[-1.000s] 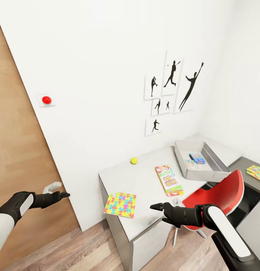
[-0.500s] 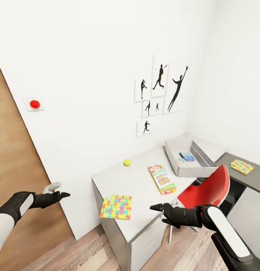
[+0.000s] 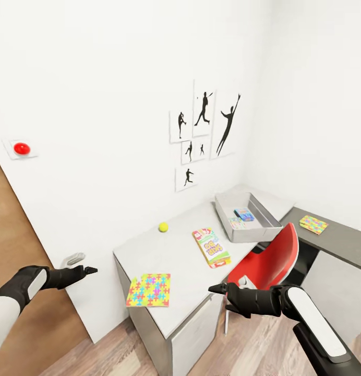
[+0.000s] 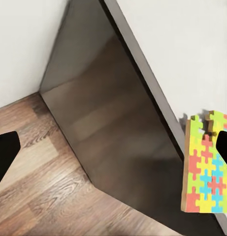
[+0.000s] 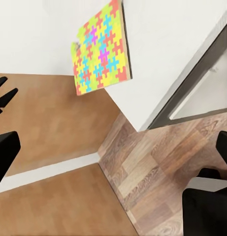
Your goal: Put all the toys in the child's room - the three board games (two on the bed and one on the table), the two jigsaw puzzles on the table, and the tennis ball on the table - inside the toy box on the table in the child's room.
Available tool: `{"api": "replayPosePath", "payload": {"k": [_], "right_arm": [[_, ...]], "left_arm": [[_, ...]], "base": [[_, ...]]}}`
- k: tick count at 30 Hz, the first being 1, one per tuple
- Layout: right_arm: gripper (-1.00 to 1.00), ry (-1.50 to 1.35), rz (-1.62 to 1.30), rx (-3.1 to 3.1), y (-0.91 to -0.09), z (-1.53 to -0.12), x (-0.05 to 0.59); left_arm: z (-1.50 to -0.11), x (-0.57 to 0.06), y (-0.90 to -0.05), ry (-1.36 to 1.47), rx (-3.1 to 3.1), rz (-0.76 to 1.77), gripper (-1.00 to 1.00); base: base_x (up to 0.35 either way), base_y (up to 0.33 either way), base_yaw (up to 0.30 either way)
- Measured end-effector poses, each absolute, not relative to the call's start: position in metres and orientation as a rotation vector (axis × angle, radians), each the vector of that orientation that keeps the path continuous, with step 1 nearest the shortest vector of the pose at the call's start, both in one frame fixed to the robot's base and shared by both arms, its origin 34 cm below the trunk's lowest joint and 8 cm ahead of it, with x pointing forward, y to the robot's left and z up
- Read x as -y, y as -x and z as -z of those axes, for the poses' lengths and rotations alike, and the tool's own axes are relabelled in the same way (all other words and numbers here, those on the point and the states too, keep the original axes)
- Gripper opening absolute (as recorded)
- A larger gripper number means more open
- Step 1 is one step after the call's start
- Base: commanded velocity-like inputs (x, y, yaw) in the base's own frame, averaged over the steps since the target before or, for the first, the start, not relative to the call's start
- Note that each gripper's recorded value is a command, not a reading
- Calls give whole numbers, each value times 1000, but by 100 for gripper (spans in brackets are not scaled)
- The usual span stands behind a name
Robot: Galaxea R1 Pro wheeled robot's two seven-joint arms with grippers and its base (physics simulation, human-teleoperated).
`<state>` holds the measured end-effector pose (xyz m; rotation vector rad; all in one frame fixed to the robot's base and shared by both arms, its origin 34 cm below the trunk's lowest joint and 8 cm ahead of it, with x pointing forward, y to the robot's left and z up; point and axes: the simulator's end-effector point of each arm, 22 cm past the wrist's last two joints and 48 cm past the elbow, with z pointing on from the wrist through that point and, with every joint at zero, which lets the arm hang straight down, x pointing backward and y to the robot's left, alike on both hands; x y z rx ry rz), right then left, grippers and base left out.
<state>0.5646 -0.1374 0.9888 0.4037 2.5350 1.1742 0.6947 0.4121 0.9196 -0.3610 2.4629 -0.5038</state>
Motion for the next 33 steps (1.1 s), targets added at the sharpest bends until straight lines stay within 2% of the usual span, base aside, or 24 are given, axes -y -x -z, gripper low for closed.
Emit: {"api": "replayPosePath", "payload": {"k": [33], "right_arm": [[100, -417, -1172, -2544, -564, -984, 139]], "left_arm": [[-920, -413, -695, 361, -2461, 504, 100]], "base": [[0, 37, -7]]}}
